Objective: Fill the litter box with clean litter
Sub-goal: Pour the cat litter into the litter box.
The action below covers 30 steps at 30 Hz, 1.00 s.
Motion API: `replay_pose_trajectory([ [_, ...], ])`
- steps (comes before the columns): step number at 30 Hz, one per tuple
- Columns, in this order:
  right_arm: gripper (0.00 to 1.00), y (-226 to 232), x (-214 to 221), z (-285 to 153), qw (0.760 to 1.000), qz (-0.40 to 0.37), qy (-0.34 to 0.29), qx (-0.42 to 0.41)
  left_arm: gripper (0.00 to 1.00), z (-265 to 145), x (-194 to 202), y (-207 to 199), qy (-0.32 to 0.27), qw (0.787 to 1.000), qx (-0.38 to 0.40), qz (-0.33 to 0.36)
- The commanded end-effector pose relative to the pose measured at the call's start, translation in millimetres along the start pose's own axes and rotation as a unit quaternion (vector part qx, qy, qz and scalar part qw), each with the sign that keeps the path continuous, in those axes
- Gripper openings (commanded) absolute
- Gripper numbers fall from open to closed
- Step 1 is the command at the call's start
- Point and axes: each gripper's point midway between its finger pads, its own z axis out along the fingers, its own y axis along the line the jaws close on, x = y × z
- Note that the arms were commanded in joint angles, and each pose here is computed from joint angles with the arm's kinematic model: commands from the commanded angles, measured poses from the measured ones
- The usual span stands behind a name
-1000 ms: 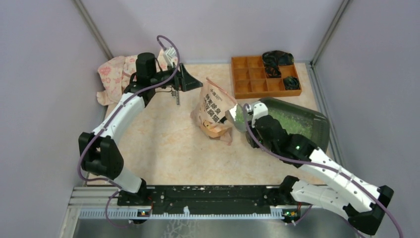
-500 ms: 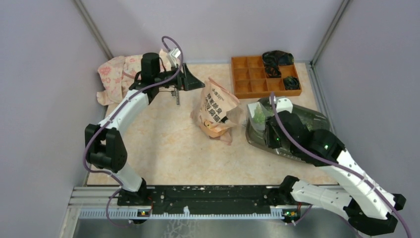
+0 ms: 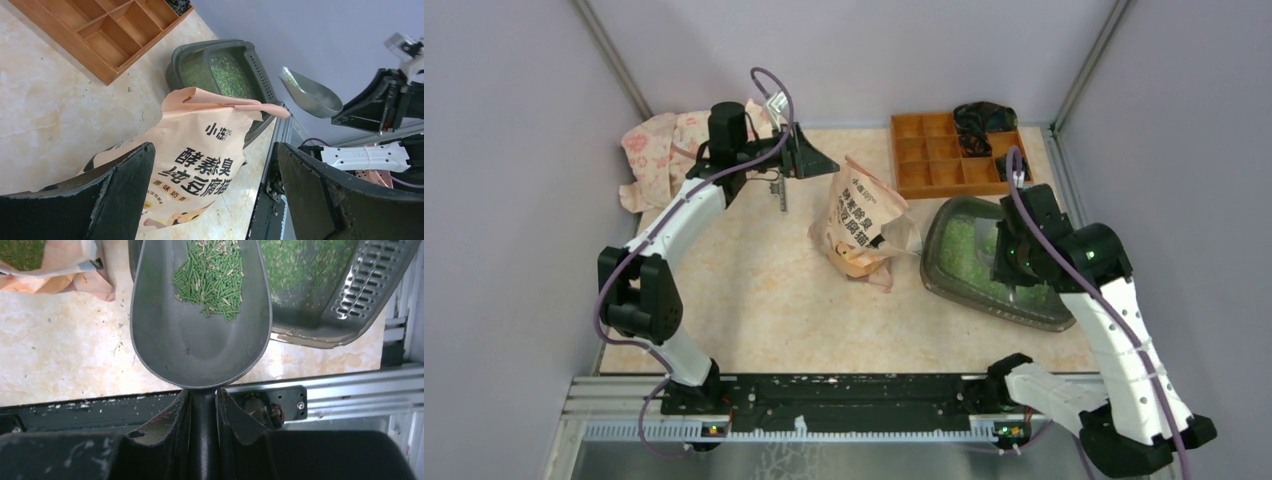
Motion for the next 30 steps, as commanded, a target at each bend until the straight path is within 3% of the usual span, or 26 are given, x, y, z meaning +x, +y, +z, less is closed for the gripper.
replay_pose_trajectory([
  [1, 0.0, 3.7, 5.2, 9.5, 0.998, -0.004, 0.061, -0.034, 0.98, -0.2, -9.3, -11.5, -0.004, 0.999, 0.026, 0.02],
  [7, 0.0, 10.7, 1.1, 38.7, 0.986, 0.021, 0.154, -0.058, 0.98, 1.9, -10.4, -11.8, 0.001, 0.999, 0.033, 0.014],
  [17, 0.0, 14.4, -33.0, 71.8, 0.968, 0.097, 0.219, -0.081, 0.98, 4.7, -18.8, -21.2, 0.001, 0.998, 0.062, 0.011],
  [30, 0.0, 11.8, 9.8, 88.9, 0.91, 0.221, 0.33, -0.121, 0.98, 0.0, -22.7, -19.1, 0.004, 0.997, 0.081, -0.002],
])
